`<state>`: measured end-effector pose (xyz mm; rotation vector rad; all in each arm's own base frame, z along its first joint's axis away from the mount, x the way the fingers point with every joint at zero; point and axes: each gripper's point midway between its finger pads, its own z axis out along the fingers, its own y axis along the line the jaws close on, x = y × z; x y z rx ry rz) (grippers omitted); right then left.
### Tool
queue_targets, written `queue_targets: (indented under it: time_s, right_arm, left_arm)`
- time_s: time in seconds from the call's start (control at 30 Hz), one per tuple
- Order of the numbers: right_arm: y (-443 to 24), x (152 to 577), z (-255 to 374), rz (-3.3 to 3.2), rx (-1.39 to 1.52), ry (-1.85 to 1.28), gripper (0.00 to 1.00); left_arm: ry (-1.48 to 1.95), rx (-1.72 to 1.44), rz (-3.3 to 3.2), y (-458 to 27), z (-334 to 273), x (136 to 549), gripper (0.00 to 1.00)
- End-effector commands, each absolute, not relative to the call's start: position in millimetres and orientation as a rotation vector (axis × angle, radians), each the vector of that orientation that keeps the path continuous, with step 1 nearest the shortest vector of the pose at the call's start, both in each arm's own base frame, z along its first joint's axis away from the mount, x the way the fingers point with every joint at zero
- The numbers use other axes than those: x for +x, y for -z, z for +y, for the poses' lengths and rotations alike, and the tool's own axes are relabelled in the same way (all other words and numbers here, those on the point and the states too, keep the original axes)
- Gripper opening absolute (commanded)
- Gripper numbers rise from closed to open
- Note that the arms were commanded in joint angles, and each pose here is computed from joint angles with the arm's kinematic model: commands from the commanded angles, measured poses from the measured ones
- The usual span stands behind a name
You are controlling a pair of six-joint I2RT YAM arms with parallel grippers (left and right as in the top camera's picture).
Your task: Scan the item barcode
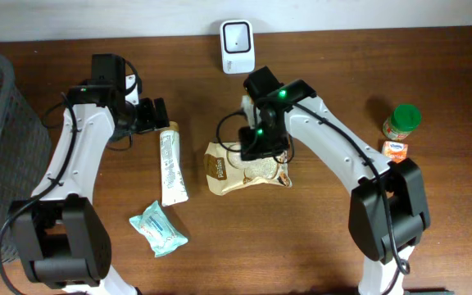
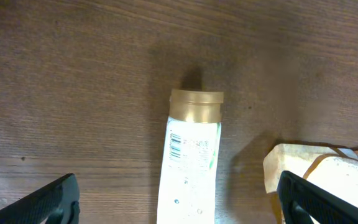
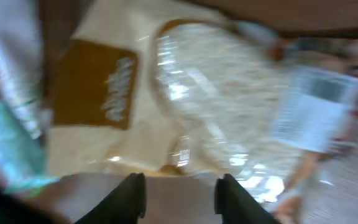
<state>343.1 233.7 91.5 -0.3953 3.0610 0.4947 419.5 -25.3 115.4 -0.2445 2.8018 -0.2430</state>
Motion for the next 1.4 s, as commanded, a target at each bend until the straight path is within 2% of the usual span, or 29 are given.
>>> queue_targets:
  time_s: [0.0,0.17,0.23,0.27,0.3,0.37,0.43,0.47,0.5,0.57,0.63,0.77,0.87,0.93,1.03,1.1,1.13,1.17,1.2,1.3,1.33,1.37]
  right_arm:
    - [-70.2,349.9,201.3,3.092,-0.276,-0.22,0.15]
    - [3.9,325.1,189.4,3.266,-0.195,-0.125,0.14]
    - [18.4,322.9,206.9,3.267,-0.316,-0.232,0.15]
    - [15.8,318.5,230.5,3.225,-0.505,-0.429,0.17]
    - [9.4,321.7,237.0,3.198,-0.542,-0.478,0.19]
    - [-32.5,341.7,234.9,3.121,-0.577,-0.526,0.19]
    - [-82.2,363.2,222.2,3.04,-0.534,-0.538,0.27]
    - [-91.7,367.8,211.6,3.044,-0.469,-0.539,0.29]
    - [-84.5,359.5,206.9,3.111,-0.387,-0.538,0.29]
    - [-73.0,325.3,227.3,3.193,-0.447,-0.65,0.29]
    - [-48.5,285.5,233.2,3.291,-0.557,-0.555,0.29]
    - [-25.6,260.1,205.1,3.405,-0.555,-0.371,0.31]
    - [-13.0,278.1,159.4,3.391,-0.365,0.022,0.33]
    - [-7.7,310.8,146.4,3.303,-0.212,0.007,0.32]
    - [-5.8,378.4,144.3,3.074,-0.023,-0.144,0.33]
    - [-19.8,412.8,180.0,2.914,-0.096,-0.504,0.33]
    - [-25.5,413.0,190.0,2.893,-0.135,-0.616,0.33]
    - [-28.3,407.8,188.9,2.912,-0.114,-0.699,0.33]
    - [-32.6,401.6,187.6,2.918,-0.142,-0.798,0.33]
    - [-52.0,391.4,179.8,2.881,-0.14,-1.112,0.33]
    - [-52.7,391.6,176.1,2.881,-0.125,-1.122,0.33]
    - [-52.6,391.6,175.2,2.878,-0.137,-1.12,0.33]
  left_arm:
    - [0.28,-0.158,2.859,-94.2,-51.6,412.8,0.97]
    - [0.287,-0.058,2.936,-56.2,-83.8,411.7,0.98]
    - [0.286,-0.056,2.939,-53.6,-84.5,412.0,0.98]
    - [0.287,-0.056,2.937,-53.8,-84.6,412.7,0.99]
    - [0.287,-0.056,2.936,-53.8,-84.6,412.8,0.99]
    - [0.298,-0.054,2.936,-54.0,-85.9,412.5,1.0]
    - [0.322,-0.052,2.937,-54.5,-88.6,412.0,1.0]
    - [0.366,-0.045,2.936,-55.5,-93.9,411.3,1.0]
    - [0.376,-0.036,2.93,-56.1,-97.0,412.3,1.0]
    - [0.367,-0.022,2.905,-57.1,-99.8,417.7,1.0]
    - [0.312,-0.055,2.905,-55.8,-86.3,420.1,1.0]
    - [0.266,-0.13,2.928,-53.5,-62.1,417.2,1.0]
    - [0.268,-0.119,2.931,-53.4,-65.4,416.2,0.99]
    - [0.271,-0.1,2.932,-53.5,-71.0,415.5,0.99]
    - [0.276,-0.056,2.932,-53.7,-83.2,414.1,0.99]
    - [0.316,0.003,2.939,-49.7,-103.2,411.4,0.99]
    - [0.339,0.032,2.946,-46.4,-113.3,409.4,0.99]
    - [0.346,0.077,2.961,-39.0,-126.6,405.7,0.95]
    - [0.354,0.107,2.964,-33.5,-135.8,405.0,0.84]
    - [0.597,0.194,2.847,-42.7,-178.6,421.2,0.23]
    - [0.677,0.207,2.8,-51.1,-186.7,428.4,0.09]
    - [0.709,0.208,2.775,-60.0,-188.6,434.4,0.0]
